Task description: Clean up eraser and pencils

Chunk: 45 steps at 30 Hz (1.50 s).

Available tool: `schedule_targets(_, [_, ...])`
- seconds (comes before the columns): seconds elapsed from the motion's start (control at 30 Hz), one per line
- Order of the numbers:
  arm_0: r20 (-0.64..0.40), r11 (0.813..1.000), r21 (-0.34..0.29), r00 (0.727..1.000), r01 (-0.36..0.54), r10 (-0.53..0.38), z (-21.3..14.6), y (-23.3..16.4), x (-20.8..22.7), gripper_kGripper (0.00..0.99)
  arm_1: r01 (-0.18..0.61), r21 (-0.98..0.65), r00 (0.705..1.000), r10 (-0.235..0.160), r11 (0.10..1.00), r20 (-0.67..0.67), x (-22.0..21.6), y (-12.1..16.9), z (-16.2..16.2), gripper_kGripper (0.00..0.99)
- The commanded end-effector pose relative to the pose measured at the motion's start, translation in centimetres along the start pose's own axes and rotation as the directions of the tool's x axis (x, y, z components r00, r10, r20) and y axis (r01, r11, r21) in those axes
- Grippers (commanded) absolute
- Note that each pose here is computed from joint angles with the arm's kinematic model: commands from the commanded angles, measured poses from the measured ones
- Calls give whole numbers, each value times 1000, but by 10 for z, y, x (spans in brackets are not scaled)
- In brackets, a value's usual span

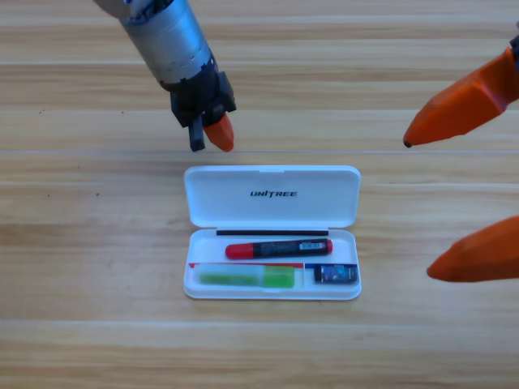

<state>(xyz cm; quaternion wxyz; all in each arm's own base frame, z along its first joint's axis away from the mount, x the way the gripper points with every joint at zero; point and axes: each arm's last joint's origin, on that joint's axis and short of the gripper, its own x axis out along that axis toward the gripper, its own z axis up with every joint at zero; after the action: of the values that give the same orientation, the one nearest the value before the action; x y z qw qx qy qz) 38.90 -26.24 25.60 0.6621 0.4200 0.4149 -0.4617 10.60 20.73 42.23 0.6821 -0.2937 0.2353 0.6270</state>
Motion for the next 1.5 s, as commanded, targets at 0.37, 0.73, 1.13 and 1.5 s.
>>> schedule_targets(0.37, [-16, 983, -21, 983, 182, -182, -15, -23, 38, 0, -52, 11, 998, 52, 999, -44, 22, 2, -4, 945])
schedule_targets(0.73, [9, 978, -30, 979, 205, -204, -18, -24, 32, 0, -91, 19, 994, 92, 996, -57, 33, 0, -3, 945])
schedule_targets(1.13, [38, 977, -29, 977, 211, -210, -22, -34, 3, 0, -106, 21, 993, 107, 994, -54, 34, 0, -4, 945])
schedule_targets(1.5, [60, 977, -22, 976, 212, -210, -26, -45, -21, 0, -106, 21, 993, 107, 994, -53, 33, 1, -4, 945])
